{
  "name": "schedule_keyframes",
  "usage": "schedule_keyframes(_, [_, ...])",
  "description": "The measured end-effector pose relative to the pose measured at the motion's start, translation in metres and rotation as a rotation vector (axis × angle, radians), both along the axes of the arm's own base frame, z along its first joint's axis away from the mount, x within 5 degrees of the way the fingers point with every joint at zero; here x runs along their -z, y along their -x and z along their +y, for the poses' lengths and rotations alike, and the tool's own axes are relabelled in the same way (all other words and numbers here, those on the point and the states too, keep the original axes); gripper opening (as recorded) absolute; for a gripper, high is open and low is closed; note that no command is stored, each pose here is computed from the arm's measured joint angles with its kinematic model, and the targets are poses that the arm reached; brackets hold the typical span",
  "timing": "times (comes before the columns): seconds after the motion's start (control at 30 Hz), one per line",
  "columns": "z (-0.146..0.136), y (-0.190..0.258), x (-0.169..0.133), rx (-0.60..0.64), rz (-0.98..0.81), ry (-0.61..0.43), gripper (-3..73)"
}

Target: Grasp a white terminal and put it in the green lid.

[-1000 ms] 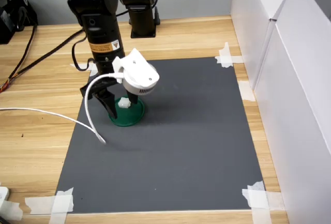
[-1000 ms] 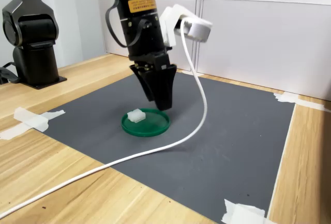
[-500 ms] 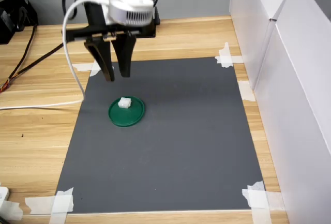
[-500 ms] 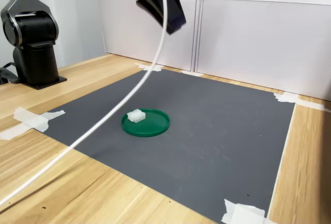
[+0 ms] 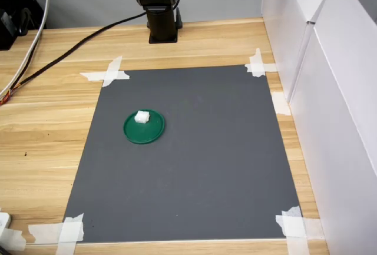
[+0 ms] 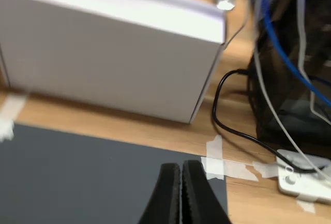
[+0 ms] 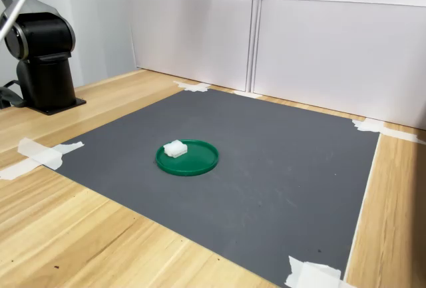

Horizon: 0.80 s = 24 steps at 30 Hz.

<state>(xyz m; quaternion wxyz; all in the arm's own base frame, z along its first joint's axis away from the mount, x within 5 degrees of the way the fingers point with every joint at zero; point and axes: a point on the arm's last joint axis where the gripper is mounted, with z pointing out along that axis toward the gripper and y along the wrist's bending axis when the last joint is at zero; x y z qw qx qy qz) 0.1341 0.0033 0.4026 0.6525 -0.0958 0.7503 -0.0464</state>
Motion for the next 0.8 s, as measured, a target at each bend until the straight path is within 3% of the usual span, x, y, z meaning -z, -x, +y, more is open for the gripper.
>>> schedule_keyframes(0.33, [0.003, 0.067, 0.083, 0.009, -0.045, -0.070, -1.5])
schedule_keyframes(0.6, [0.003, 0.080, 0.148, 0.010, 0.009, -0.075, -1.5])
schedule_keyframes(0.8, [0.004, 0.083, 0.174, 0.002, 0.065, -0.076, -1.5])
